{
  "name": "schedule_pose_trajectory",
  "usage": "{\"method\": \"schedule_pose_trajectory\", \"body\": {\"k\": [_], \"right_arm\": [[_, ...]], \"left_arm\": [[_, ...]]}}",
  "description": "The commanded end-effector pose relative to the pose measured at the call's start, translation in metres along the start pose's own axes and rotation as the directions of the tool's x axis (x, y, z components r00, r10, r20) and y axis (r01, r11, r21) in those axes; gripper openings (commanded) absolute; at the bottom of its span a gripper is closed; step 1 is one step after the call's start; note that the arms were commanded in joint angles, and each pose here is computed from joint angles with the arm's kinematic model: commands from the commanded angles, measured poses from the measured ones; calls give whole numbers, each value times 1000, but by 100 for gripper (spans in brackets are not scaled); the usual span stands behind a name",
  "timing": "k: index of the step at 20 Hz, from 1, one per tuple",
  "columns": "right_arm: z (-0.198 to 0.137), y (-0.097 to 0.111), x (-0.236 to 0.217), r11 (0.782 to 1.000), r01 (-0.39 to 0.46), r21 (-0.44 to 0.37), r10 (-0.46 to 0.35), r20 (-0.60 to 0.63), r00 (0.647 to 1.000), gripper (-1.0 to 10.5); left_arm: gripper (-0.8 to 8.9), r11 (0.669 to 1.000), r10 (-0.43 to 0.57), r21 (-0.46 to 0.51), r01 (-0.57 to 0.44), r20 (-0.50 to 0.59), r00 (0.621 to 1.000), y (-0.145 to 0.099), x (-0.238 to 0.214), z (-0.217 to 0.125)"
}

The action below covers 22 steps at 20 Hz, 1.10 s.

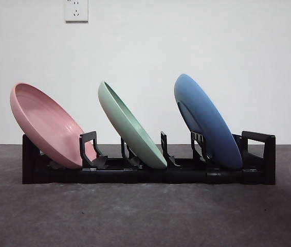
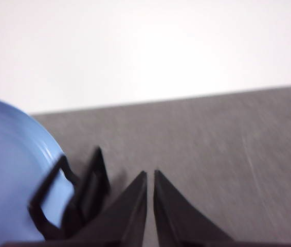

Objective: Place the plate

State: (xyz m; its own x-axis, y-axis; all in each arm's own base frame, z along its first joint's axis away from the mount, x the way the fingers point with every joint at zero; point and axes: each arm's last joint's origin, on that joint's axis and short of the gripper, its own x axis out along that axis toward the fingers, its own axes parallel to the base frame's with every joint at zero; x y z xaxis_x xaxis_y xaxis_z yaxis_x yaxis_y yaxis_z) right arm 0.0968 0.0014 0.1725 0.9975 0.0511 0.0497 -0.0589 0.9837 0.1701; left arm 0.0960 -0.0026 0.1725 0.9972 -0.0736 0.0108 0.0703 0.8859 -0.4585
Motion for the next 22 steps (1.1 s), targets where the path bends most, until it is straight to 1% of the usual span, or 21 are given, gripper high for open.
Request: {"method": "schedule_pose_trajectory", "body": {"k": [1, 5, 6, 8, 10, 13, 15, 18, 22], "right_arm": [[5, 1, 0, 1000, -16, 22, 15, 66, 998, 22], [9, 2, 0, 999, -23, 27, 20, 104, 994, 20], [10, 2, 0, 998, -27, 51, 21, 109, 994, 19], [11, 2, -1, 991, -40, 128, 25, 116, 993, 16], [15, 3, -2, 984, -57, 168, 39, 112, 993, 16], [25, 6, -4, 983, -54, 176, 43, 65, 997, 15], [33, 8, -5, 981, -57, 183, 53, 23, 998, 15], [48, 11, -7, 979, -75, 187, 84, -40, 996, 15], [67, 17, -6, 973, -115, 201, 148, -163, 975, 15]], "left_arm": [[8, 998, -46, -33, 48, 64, 997, -2, 1, 3], [8, 994, -106, -15, 111, 173, 979, -8, -1, 14], [8, 993, -113, -12, 118, 186, 976, -9, -2, 17], [10, 993, -111, -10, 115, 183, 977, -12, -3, 22], [10, 996, -92, -9, 94, 147, 985, -16, -5, 28], [10, 998, -54, 32, 51, 74, 996, -22, -10, 40], [11, 999, -22, 33, 22, 13, 1000, -27, -13, 49], [11, 998, 26, 58, -22, -81, 996, -34, -18, 63], [11, 987, 77, 152, -50, -181, 980, -44, -21, 81]]}}
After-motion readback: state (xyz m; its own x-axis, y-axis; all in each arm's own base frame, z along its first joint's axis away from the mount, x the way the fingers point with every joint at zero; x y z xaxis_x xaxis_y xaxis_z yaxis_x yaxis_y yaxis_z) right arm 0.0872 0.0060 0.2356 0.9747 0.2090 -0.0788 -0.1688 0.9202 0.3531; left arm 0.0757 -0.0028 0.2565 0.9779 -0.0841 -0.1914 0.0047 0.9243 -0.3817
